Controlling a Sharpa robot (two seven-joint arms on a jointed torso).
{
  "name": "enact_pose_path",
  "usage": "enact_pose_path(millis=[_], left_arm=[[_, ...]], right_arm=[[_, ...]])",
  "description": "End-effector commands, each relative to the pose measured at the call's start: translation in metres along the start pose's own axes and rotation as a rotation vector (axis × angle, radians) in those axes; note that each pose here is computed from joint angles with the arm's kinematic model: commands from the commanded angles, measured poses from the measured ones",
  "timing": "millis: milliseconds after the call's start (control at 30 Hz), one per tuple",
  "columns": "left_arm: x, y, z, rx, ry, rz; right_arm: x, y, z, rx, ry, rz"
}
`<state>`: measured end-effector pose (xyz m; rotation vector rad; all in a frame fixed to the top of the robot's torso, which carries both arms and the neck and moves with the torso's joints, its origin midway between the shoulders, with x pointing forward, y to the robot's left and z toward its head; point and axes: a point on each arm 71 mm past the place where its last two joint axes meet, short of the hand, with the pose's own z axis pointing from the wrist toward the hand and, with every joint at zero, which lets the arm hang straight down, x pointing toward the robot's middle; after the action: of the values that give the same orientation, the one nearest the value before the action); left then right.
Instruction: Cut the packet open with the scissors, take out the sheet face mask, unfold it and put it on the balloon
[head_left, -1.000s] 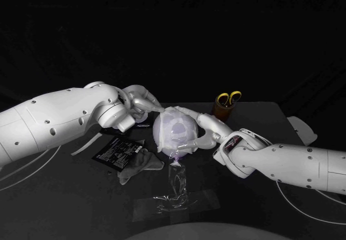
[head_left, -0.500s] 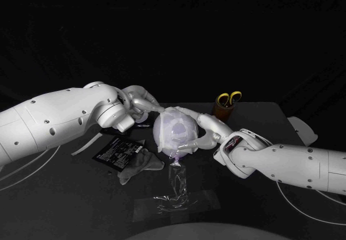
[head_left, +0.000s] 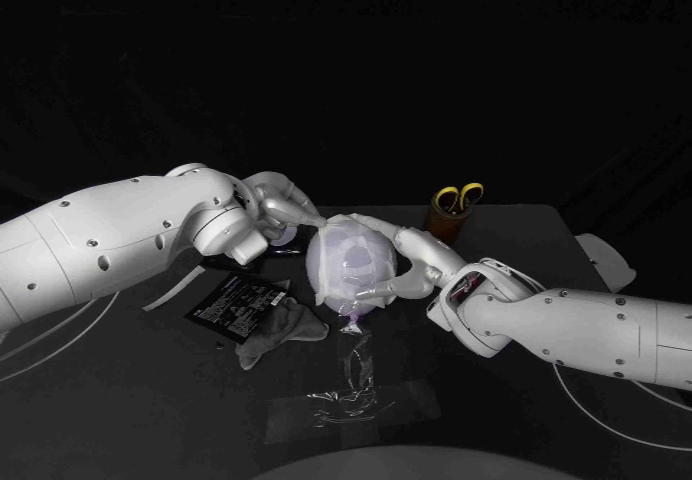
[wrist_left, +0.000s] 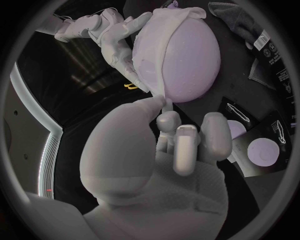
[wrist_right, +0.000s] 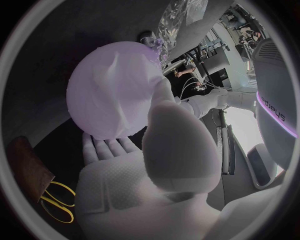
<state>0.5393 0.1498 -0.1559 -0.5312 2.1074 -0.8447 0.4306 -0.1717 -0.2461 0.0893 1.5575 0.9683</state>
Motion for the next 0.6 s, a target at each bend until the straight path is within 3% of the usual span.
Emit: enact_pose_path(millis=[33, 600], left_arm=[[-0.0008, -0.0005, -0.0001, 0.004, 0.001, -0.02], [-0.0081, 0.0086, -0.0016, -0.02, 0.001, -0.056]], right_arm=[[0.005, -0.0005, -0.0013, 0.003, 0.038, -0.004], [0.0054, -0.0005, -0.0012, 0.004, 0.041, -0.005]])
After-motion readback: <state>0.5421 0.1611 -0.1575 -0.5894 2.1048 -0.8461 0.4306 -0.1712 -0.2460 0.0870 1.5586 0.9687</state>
